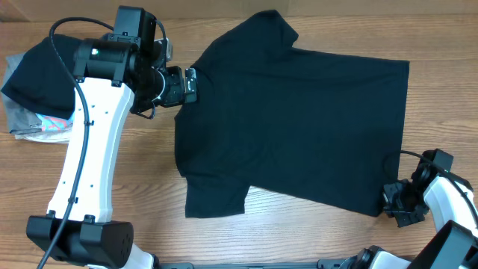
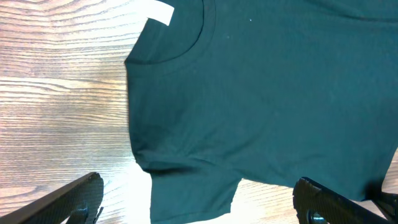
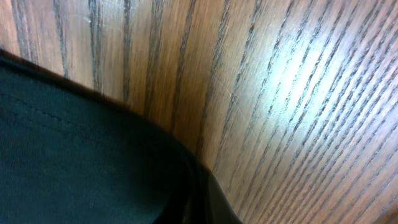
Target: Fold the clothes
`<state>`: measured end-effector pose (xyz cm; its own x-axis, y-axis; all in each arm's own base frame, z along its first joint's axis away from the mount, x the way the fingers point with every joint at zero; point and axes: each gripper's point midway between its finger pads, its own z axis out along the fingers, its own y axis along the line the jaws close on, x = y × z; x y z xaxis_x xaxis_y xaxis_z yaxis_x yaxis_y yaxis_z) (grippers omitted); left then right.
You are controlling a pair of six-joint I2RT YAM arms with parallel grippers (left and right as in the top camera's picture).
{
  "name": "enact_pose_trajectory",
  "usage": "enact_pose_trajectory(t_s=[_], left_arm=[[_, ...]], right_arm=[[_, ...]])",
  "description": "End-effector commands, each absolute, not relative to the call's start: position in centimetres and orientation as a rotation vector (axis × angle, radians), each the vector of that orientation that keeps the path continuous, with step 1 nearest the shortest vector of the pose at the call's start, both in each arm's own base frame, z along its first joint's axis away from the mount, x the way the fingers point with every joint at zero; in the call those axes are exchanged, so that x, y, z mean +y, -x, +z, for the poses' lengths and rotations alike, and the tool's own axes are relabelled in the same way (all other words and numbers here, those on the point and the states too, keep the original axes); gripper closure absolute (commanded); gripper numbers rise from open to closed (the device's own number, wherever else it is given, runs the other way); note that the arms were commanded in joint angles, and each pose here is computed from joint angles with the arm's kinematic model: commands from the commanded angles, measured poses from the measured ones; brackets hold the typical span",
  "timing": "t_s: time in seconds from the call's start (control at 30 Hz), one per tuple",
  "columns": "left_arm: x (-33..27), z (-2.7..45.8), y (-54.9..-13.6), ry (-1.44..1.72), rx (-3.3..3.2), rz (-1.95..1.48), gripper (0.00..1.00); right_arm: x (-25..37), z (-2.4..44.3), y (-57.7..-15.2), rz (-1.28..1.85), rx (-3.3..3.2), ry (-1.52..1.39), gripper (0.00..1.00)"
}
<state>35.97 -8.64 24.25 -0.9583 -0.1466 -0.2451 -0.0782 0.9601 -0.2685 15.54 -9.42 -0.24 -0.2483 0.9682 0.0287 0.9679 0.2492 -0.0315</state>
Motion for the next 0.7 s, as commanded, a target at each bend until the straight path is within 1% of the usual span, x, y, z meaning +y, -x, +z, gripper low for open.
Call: enact_pose_trajectory(t_s=[0.0,0.17,0.3,0.4,0.47,0.67], left_arm=[[-8.7,23.9,-36.1,0.17,2.856,-0.381,0.0],[-8.8,23.9,-36.1,0.17,2.854,-0.381,0.0],[-8.9,24.3,-37.1,0.16,2.811,-0.388,0.0],[-8.7,23.8,-35.8,0.168,2.868,-0.376,0.0],[-8.3,23.4,-34.2,0.21,2.939,-0.356,0.0],[-6.1,22.6,-30.8,0.372,3.07,-0.162,0.0]], right_arm=[[-9.3,-0.7,-14.6,0.047,-2.426,1.894,0.96],[-9.3,-0.7,-14.6,0.048,-2.425,1.894,0.96],[-9.3,-0.7,-14.6,0.047,-2.426,1.894,0.96],[-9.3,-0.7,-14.6,0.047,-2.426,1.894,0.96],[-9.3,-0.7,-14.6,0.047,-2.426,1.894,0.96],[-9.3,-0.7,-14.6,0.042,-2.426,1.895,0.96]])
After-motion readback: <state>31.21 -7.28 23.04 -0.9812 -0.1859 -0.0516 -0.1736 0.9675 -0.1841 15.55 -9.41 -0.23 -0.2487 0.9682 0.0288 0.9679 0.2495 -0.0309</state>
